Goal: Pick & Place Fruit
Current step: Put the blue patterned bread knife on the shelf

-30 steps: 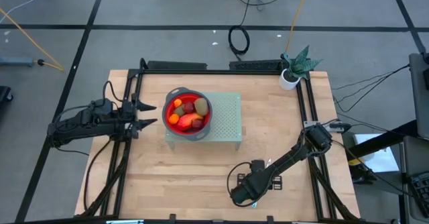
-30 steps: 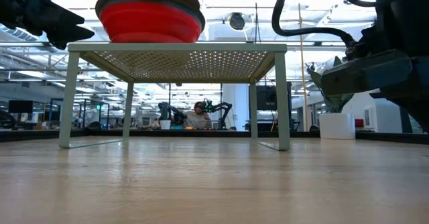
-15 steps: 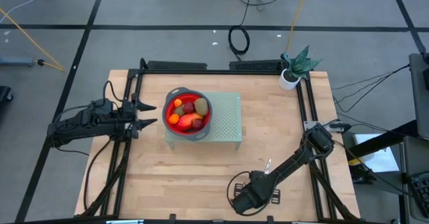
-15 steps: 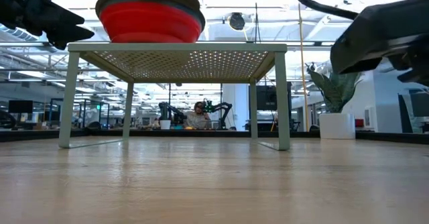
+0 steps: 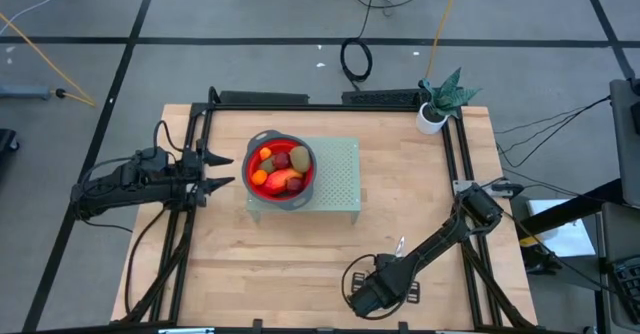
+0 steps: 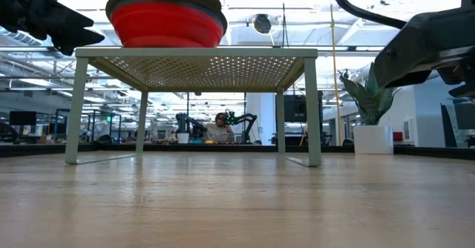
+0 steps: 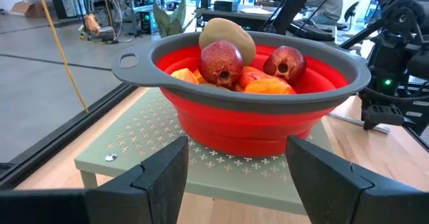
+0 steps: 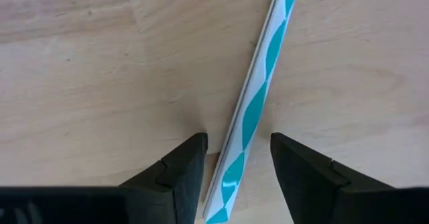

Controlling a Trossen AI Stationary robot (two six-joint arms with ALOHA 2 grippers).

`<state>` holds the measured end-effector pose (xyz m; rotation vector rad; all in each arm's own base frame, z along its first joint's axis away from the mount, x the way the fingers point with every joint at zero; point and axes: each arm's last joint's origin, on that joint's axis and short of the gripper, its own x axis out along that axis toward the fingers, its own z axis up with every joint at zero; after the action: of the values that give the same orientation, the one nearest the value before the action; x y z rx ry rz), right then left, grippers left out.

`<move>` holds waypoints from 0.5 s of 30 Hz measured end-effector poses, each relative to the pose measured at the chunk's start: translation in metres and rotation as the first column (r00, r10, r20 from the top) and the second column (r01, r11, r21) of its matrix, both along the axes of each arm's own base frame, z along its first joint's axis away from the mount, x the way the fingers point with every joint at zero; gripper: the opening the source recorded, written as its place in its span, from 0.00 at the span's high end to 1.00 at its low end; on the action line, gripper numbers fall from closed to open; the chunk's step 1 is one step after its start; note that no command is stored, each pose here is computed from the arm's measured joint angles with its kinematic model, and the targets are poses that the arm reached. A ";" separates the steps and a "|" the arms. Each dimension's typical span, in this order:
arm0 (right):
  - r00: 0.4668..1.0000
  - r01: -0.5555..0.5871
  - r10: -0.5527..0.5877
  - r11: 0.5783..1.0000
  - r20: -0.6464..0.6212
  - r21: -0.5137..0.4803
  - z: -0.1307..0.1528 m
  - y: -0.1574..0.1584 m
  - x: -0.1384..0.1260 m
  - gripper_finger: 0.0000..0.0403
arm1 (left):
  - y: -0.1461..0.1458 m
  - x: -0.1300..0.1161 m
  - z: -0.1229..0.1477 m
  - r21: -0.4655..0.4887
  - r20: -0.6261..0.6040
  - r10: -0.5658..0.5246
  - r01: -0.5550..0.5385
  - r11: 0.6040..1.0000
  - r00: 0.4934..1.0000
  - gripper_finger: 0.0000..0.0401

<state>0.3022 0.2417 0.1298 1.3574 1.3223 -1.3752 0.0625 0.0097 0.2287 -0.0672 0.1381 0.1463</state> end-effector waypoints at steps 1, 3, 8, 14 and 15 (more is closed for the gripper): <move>1.000 0.000 0.000 1.000 0.008 0.004 -0.002 0.000 0.000 0.58 | 0.000 0.000 0.000 -0.001 0.000 0.000 0.000 1.000 1.000 0.38; 1.000 -0.003 0.003 1.000 0.020 0.002 -0.005 -0.001 -0.001 0.58 | 0.000 0.000 0.000 -0.003 0.000 0.000 0.000 1.000 1.000 0.37; 1.000 -0.015 0.015 1.000 0.022 -0.010 -0.010 -0.003 -0.003 0.64 | 0.000 0.000 0.000 -0.003 0.001 0.001 -0.001 1.000 1.000 0.38; 0.999 -0.029 0.030 0.999 0.024 -0.019 -0.012 -0.006 -0.001 0.83 | 0.000 0.000 0.000 -0.003 0.002 0.001 -0.001 1.000 1.000 0.37; 0.999 -0.034 0.035 0.999 0.025 -0.025 -0.012 -0.006 -0.001 0.87 | 0.000 0.000 0.000 -0.003 0.002 0.000 0.000 1.000 1.000 0.38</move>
<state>0.3014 0.2353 0.1176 1.3254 1.3017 -1.3424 0.0626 0.0097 0.2288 -0.0701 0.1367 0.1465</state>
